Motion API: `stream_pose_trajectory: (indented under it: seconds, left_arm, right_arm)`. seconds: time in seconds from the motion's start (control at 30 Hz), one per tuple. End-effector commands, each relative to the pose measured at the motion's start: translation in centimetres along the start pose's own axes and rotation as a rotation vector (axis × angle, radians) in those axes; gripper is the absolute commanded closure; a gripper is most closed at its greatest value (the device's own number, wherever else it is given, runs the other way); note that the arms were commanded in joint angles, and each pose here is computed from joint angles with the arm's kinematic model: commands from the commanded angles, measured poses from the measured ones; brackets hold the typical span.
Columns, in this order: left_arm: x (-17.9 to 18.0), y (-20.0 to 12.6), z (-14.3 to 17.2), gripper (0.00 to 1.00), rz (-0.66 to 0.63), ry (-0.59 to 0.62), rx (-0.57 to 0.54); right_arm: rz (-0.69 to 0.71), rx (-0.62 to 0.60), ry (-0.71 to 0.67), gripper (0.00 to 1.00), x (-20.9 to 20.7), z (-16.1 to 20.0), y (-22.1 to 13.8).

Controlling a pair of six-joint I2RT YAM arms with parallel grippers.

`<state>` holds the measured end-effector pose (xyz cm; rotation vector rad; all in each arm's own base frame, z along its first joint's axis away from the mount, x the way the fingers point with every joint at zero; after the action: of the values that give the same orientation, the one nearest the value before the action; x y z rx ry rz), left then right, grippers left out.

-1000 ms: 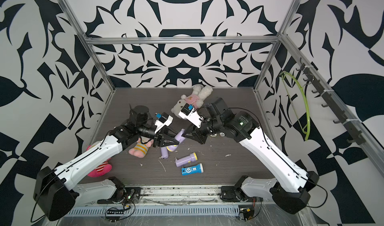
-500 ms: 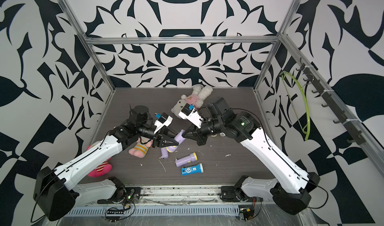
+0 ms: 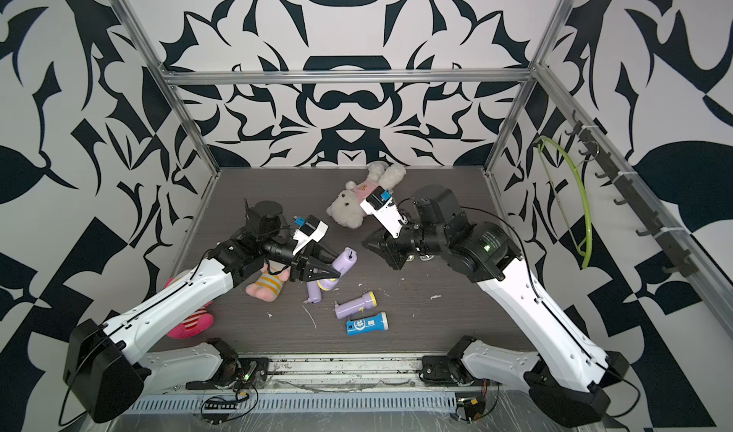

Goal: Close the plug at the bottom of the flashlight
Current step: Close the plug of the flashlight.

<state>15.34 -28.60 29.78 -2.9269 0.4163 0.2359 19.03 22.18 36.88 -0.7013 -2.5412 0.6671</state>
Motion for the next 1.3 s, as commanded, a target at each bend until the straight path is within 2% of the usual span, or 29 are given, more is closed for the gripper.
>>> stream_pose_trajectory:
  seconds: [0.0, 0.1, 0.33, 0.53, 0.67, 0.73, 0.87, 0.9, 1.0, 1.17, 1.27]
  left_arm:
    - [-1.1, -0.4, -1.5, 0.98, 0.041, 0.064, -0.027]
    - [-1.1, -0.4, -1.4, 0.98, 0.043, 0.059, -0.026]
    - [-2.0, -0.4, -1.9, 0.98, 0.122, 0.051, -0.029]
    - [-1.1, -0.2, -1.7, 0.97, 0.086, 0.037, -0.014]
    - [0.9, -0.1, -1.1, 0.98, -0.03, -0.006, 0.019]
    - [2.4, -0.2, -0.9, 0.98, -0.127, -0.024, 0.033]
    - [5.9, -1.2, -0.9, 0.98, -0.39, -0.09, 0.026]
    - [7.2, -1.8, -1.0, 0.98, -0.481, -0.132, 0.012]
    - [9.2, -2.8, -1.1, 0.98, -0.639, -0.233, -0.028]
    - [11.0, -2.9, -0.6, 0.98, -0.815, -0.32, -0.024]
    - [11.1, -2.0, -0.4, 0.98, -0.872, -0.318, 0.013]
  right_arm:
    - [0.17, -0.042, 0.048, 0.79, -3.2, -0.7, 0.0]
    - [0.239, -0.028, 0.086, 0.79, -5.0, -0.2, 0.3]
    - [0.197, -0.01, 0.109, 0.67, -5.3, 0.4, 1.4]
    - [0.199, 0.005, 0.124, 0.64, -5.7, 0.7, 2.0]
    - [0.256, 0.01, 0.143, 0.64, -6.7, 1.1, 1.9]
    - [0.33, 0.002, 0.162, 0.64, -7.8, 1.2, 1.5]
    - [0.432, -0.007, 0.207, 0.63, -9.6, 1.6, 0.8]
    - [0.453, -0.008, 0.22, 0.63, -10.0, 1.8, 0.6]
    - [0.492, -0.001, 0.256, 0.63, -10.8, 2.3, 0.5]
    - [0.528, 0.018, 0.305, 0.64, -11.6, 3.4, 0.5]
    - [0.534, 0.014, 0.319, 0.64, -11.8, 3.8, 0.3]
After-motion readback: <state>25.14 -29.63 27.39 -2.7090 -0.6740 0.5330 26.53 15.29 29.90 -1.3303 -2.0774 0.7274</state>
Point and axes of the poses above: each gripper's point midway between its finger pads, its own y axis out along the fingers, its own x axis along the line the jaws close on, z = x × y, the point moved 2 cm from there along -y, back along the fingers, and after that the axes turned 4 degrees about y, right-handed, at the moved point
